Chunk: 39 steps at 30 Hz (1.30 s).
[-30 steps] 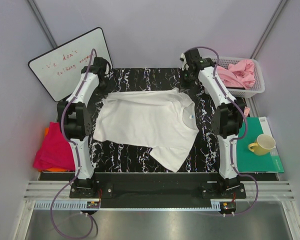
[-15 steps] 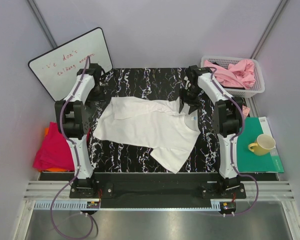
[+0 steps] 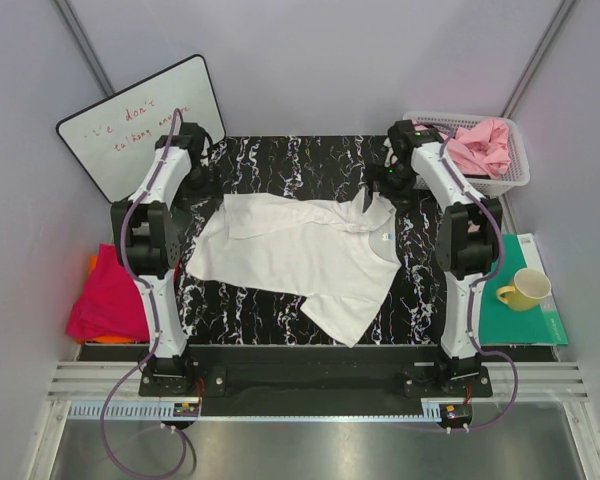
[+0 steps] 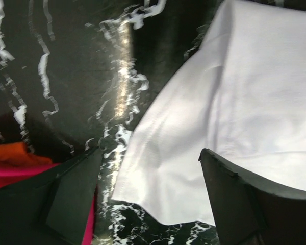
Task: Fold and stack the t-shirts
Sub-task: Fold the flattened tshirt in 1/3 of the way
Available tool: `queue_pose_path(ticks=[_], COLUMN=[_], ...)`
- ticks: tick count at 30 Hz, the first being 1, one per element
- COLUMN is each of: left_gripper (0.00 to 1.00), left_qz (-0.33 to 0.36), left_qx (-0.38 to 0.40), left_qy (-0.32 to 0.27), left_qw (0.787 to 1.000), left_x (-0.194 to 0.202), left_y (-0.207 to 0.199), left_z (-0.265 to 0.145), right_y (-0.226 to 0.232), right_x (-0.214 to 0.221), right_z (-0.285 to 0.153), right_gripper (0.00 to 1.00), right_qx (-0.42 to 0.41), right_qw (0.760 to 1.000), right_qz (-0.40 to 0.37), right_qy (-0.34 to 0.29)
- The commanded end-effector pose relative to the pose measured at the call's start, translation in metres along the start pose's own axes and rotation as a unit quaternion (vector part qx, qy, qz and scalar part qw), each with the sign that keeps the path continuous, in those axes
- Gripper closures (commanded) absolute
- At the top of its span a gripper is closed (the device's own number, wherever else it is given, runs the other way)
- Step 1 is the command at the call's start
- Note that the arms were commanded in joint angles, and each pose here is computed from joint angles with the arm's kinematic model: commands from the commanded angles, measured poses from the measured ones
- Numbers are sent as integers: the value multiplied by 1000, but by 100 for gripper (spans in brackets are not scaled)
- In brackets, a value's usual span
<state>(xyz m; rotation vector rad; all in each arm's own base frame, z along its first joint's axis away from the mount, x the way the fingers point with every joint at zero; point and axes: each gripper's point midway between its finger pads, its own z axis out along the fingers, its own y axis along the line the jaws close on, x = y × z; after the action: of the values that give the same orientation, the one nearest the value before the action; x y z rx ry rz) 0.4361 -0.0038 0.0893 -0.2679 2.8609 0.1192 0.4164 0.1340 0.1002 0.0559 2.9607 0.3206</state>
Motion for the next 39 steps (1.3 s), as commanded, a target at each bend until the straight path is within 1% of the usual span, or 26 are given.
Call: queue_pose_path(ticks=[1,2,3,4,5,7,9,11,12,13,14,15,17,18,20,24,26,28,29,30,31,32,33,34,39], left_gripper=[18,19,20,20,20,20,21,27,29,38,41,43,44,44,40,40,40,40,40,40,40,40,40,40,40], left_qz=[-5,-3,-4,-2,-2,-5,-9,-10,-13,-14,-16,-19,-22,-25,-29,-31,-33,-34,-35,-36,-37,-37,-38,-38,-42], left_qx=[129,145,160,185,197,213,215,219,218,216,214,213,212,211,209,205,205,206,207,206,205,205,203,201,200], left_qy=[-28,-25,-22,-19,-15,-12,-4,2,4,6,9,10,11,14,13,12,13,12,13,13,16,16,16,16,21], left_qw=[991,989,987,983,980,977,977,976,976,976,977,977,977,977,977,978,978,978,978,978,978,978,978,979,979], left_x=[-28,-30,-33,-33,-33,-34,-32,-30,-30,-29,-27,-27,-27,-26,-27,-29,-30,-31,-31,-31,-31,-31,-31,-30,-28], left_y=[-51,-57,-64,-73,-77,-84,-86,-88,-88,-88,-87,-87,-87,-87,-87,-87,-87,-88,-89,-88,-89,-88,-88,-88,-87], left_z=[-2,-1,3,1,2,4,9,13,14,16,18,19,21,23,23,27,29,30,30,31,33,34,34,35,37], right_y=[-42,-52,-51,-69,-72,-76,-79,-75,-72,-69,-66,-64,-62,-62,-60,-53,-50,-37,-36,-30,-28,-16,-12,-3,11], right_x=[-42,-36,-48,-52,-49,-54,-57,-66,-72,-75,-80,-82,-87,-87,-88,-89,-93,-101,-101,-108,-110,-105,-112,-112,-120], right_z=[-29,-21,-25,-28,-22,-14,1,5,10,12,11,15,15,19,23,28,32,29,36,32,34,46,42,44,56], right_gripper=[2,2,4,6,10,14,26,30,37,42,43,43,43,43,42,40,38,36,36,35,35,34,34,34,31], right_qx=[-54,-67,-90,-113,-123,-139,-147,-164,-178,-189,-199,-209,-216,-220,-226,-226,-217,-215,-210,-214,-214,-211,-215,-216,-209], right_qw=[989,986,979,971,969,963,961,958,954,951,949,946,944,943,942,945,950,954,956,956,957,961,961,962,965], right_qz=[101,126,141,170,183,199,208,209,216,218,218,224,225,227,226,215,200,175,169,158,154,144,136,128,111], right_qy=[-96,-89,-116,-121,-115,-117,-106,-110,-109,-110,-112,-107,-109,-106,-101,-99,-105,-116,-114,-121,-121,-105,-112,-110,-108])
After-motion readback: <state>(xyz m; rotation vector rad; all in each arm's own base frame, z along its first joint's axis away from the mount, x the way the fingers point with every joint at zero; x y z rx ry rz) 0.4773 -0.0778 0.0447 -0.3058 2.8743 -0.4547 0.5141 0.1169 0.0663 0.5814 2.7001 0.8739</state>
